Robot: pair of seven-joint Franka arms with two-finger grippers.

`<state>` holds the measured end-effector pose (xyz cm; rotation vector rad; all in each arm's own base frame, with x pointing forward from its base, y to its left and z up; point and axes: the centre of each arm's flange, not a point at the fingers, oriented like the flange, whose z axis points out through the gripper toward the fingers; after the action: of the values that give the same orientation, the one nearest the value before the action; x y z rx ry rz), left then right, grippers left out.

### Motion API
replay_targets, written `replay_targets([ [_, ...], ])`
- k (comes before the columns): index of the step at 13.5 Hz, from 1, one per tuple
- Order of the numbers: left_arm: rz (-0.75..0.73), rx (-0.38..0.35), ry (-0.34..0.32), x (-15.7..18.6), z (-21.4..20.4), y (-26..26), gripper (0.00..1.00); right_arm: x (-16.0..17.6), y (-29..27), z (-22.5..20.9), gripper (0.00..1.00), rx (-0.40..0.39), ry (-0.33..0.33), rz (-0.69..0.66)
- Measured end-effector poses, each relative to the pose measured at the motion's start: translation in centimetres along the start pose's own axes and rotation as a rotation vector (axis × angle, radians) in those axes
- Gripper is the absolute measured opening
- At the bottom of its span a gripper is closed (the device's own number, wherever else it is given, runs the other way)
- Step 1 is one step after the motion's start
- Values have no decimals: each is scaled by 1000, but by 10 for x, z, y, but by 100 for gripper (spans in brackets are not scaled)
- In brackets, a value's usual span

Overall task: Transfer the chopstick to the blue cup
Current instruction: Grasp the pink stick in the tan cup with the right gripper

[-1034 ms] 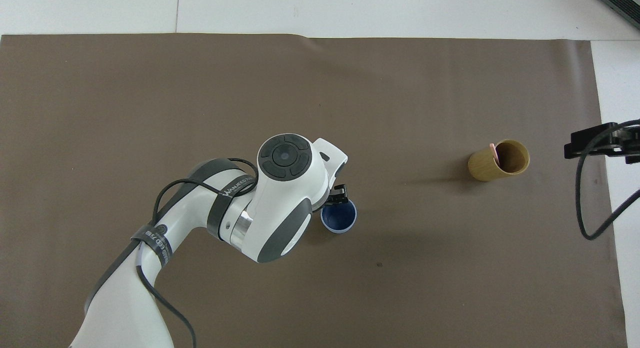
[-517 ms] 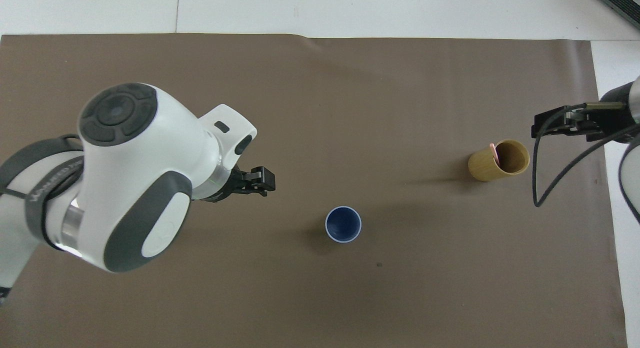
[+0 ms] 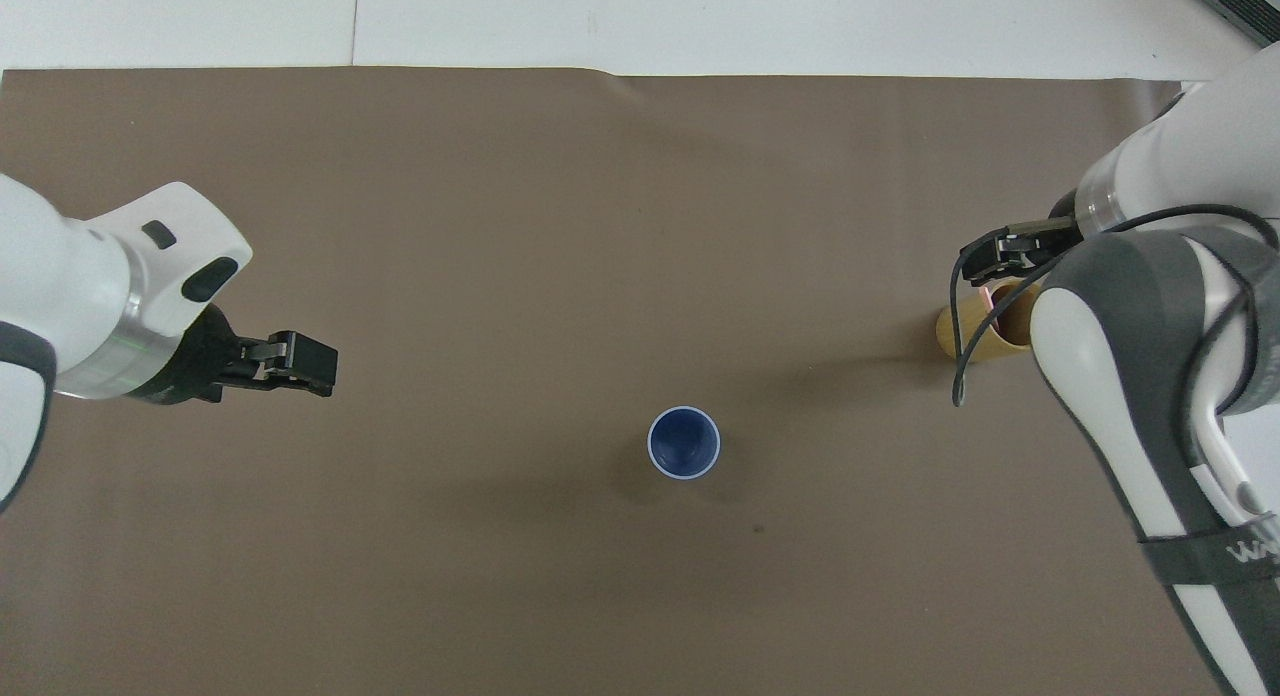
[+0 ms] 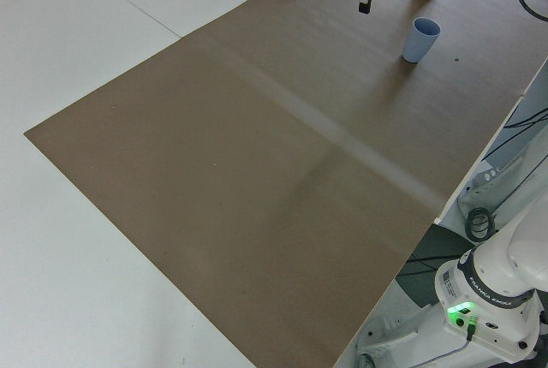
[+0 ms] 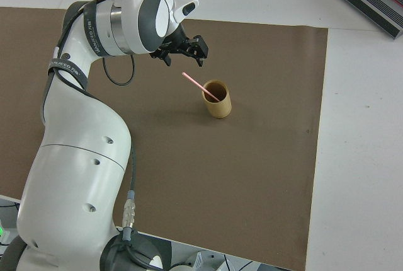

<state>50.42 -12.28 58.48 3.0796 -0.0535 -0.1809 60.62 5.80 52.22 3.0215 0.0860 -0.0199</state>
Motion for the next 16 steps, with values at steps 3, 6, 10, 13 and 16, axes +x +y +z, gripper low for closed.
replay_targets([
  [3, 66, 22, 24, -9, -33, -53, 100, -3, -19, 28, 84, -49, 2, -56],
  [6, 72, 23, 91, -10, -68, -71, 100, -5, -25, 47, 63, -104, 22, -120],
  [10, 68, 23, 85, -7, -65, -74, 100, -11, -23, 41, 14, -111, 28, -142],
  [13, 63, 23, 78, -7, -63, -77, 100, -13, -20, 34, 11, -123, 41, -142],
  [16, 64, 22, 13, -13, -66, -77, 100, -18, -9, 8, 11, -120, 87, -122],
])
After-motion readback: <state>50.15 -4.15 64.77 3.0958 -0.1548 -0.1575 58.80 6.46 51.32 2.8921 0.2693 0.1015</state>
